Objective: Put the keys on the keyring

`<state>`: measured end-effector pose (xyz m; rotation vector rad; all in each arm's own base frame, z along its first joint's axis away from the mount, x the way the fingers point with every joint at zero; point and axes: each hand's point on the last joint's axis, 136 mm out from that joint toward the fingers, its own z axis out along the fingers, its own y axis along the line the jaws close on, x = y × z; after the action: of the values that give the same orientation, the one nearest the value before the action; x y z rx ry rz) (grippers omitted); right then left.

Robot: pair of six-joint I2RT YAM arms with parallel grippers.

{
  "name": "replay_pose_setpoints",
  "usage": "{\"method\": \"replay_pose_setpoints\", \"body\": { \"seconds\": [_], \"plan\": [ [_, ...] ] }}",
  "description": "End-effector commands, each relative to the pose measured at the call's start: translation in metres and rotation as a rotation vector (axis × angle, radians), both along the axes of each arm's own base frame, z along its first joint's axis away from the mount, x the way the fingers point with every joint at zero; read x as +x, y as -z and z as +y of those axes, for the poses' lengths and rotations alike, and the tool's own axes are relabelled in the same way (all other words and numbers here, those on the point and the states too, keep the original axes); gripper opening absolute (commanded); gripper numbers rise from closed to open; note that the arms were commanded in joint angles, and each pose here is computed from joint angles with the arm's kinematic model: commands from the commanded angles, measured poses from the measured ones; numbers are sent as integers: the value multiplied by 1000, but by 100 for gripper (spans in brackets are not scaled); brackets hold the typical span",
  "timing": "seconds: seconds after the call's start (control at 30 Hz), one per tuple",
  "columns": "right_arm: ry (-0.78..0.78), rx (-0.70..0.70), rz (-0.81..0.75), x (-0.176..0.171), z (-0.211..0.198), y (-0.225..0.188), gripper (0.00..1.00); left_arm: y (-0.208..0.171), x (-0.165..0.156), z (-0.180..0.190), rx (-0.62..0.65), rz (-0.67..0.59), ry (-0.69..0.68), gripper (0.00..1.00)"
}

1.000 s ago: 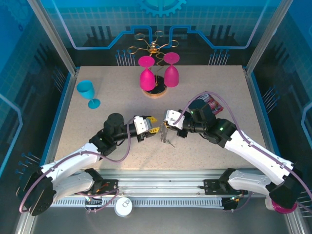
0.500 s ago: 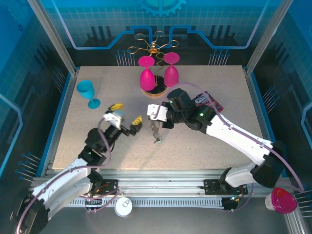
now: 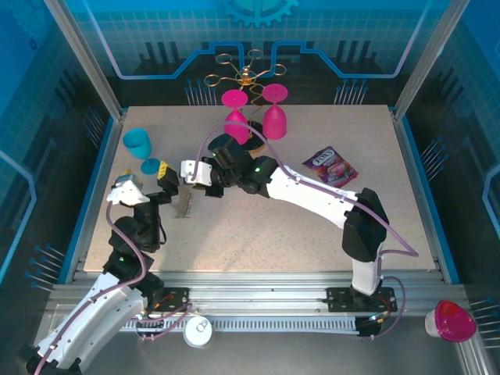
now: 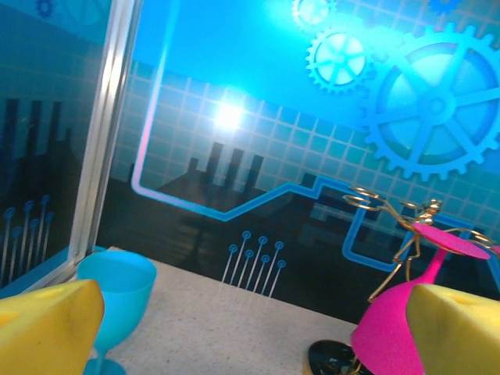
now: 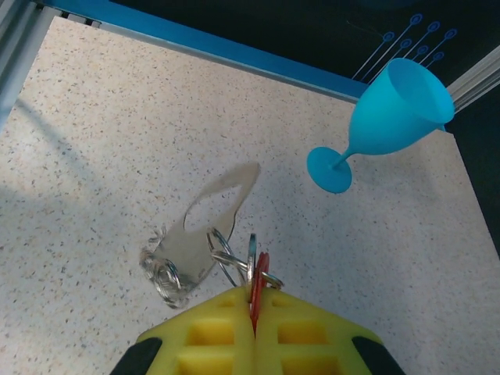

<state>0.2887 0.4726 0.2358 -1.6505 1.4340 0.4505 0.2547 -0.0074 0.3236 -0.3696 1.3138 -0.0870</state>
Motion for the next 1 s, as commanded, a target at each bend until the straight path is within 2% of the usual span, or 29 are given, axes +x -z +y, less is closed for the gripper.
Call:
{"method": "replay_pose_setpoints", "body": {
  "seconds": [0.0,0.27,0.47,0.7,0.77,0.87,0.97],
  "plan": [
    [34,7,60,3,-9,33,0,3,-3,13,-49,24,-61,99],
    [186,-230,122,-2,-110,109,0,28,11,2,-58,107,-19,99],
    [241,-545,-19,-11,-193,159,0,41,22,-6,-17,159,-5,99],
    [276,-885,-186,-18,-277,203,30,64,32,-6,81,235,-44,99],
    [347,-926,-207,-13,-298,200,32,72,35,-6,118,263,-48,99],
    [574,-906,-250,12,-332,177,35,81,40,-4,158,297,-61,99],
    [785,-792,-242,33,-353,147,35,90,49,-5,223,346,-53,99]
  ]
}}
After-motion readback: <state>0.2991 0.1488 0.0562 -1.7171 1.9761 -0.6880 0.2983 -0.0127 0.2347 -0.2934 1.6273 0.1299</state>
